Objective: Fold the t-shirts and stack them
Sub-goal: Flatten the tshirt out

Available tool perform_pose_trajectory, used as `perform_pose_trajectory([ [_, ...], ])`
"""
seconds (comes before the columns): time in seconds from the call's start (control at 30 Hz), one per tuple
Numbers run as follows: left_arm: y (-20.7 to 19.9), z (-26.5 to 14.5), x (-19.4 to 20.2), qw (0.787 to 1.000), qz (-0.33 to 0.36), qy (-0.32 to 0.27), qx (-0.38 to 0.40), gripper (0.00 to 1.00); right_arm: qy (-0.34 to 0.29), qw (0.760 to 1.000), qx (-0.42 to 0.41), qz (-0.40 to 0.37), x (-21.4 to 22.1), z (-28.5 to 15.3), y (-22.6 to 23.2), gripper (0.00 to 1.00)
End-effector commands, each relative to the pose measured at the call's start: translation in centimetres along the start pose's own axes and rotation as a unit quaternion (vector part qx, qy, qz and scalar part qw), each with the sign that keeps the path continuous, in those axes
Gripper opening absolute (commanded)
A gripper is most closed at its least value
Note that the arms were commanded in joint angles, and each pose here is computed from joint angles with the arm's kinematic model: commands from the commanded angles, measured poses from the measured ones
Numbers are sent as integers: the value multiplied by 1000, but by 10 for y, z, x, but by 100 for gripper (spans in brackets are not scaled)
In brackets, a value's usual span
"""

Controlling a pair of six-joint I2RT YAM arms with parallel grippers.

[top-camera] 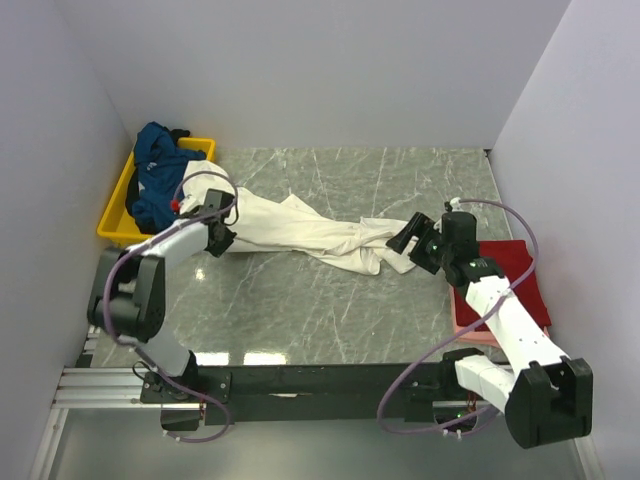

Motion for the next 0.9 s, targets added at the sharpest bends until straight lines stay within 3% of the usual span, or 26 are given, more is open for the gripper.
perform_pose_trajectory([
  [0.0,9,-34,-11,999,-2,-27,34,1,-42,999,-14,22,-28,5,18,87],
  [0.37,55,-77,21,995,-24,-41,93,1,-93,987,73,109,-90,54,-12,81],
  [0.6,60,-82,27,993,-17,-41,106,1,-83,979,116,147,-97,77,-54,80],
  [0.87,61,-85,23,993,-12,-51,106,1,-49,977,105,176,-100,105,-57,75],
])
Point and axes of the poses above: each gripper's point midway between its finger pads, its own z axis out along the fingers, its own y axis along the line the jaws close on, x = y × z, the point moved 4 cm from there along -z, back along the fingers, and after that the axes turned 13 degrees about z, right-handed, at the moved point
